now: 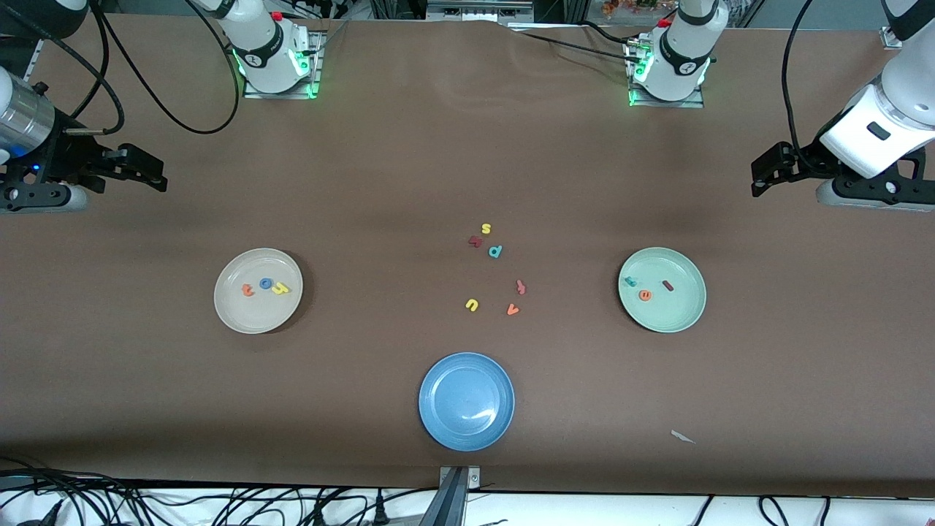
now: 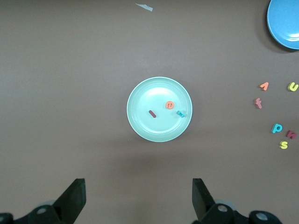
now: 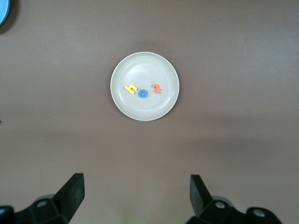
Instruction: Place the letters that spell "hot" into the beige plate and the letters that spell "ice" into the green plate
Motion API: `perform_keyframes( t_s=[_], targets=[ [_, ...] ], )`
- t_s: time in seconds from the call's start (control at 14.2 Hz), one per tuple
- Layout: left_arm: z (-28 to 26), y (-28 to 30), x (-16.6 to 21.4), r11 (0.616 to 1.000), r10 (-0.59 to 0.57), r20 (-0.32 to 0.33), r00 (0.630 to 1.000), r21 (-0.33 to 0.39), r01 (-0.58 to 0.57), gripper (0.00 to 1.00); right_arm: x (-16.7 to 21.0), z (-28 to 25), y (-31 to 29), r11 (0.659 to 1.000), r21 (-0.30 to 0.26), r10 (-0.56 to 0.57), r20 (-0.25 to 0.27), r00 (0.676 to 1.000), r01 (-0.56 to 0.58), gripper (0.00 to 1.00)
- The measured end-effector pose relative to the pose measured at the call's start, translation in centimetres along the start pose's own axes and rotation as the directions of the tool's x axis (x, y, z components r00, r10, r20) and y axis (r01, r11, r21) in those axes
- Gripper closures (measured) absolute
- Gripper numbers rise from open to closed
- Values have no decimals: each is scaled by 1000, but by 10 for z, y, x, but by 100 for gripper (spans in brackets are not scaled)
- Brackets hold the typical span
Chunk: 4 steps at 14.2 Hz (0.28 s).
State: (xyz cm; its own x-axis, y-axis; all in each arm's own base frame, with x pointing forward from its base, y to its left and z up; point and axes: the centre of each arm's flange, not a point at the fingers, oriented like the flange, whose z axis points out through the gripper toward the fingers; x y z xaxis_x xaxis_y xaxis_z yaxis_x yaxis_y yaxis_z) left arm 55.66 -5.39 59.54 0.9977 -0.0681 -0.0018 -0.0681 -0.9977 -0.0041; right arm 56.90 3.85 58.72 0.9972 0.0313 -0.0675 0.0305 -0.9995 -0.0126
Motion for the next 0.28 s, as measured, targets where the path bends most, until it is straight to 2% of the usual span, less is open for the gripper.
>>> perform_keyframes(
  t_s=[0.28],
  targets=[
    [0, -2, 0, 1000, -4, 0, 1000, 0, 4, 0, 0, 0, 1, 1000, -1, 1, -1, 1000, -1, 0]
  ],
)
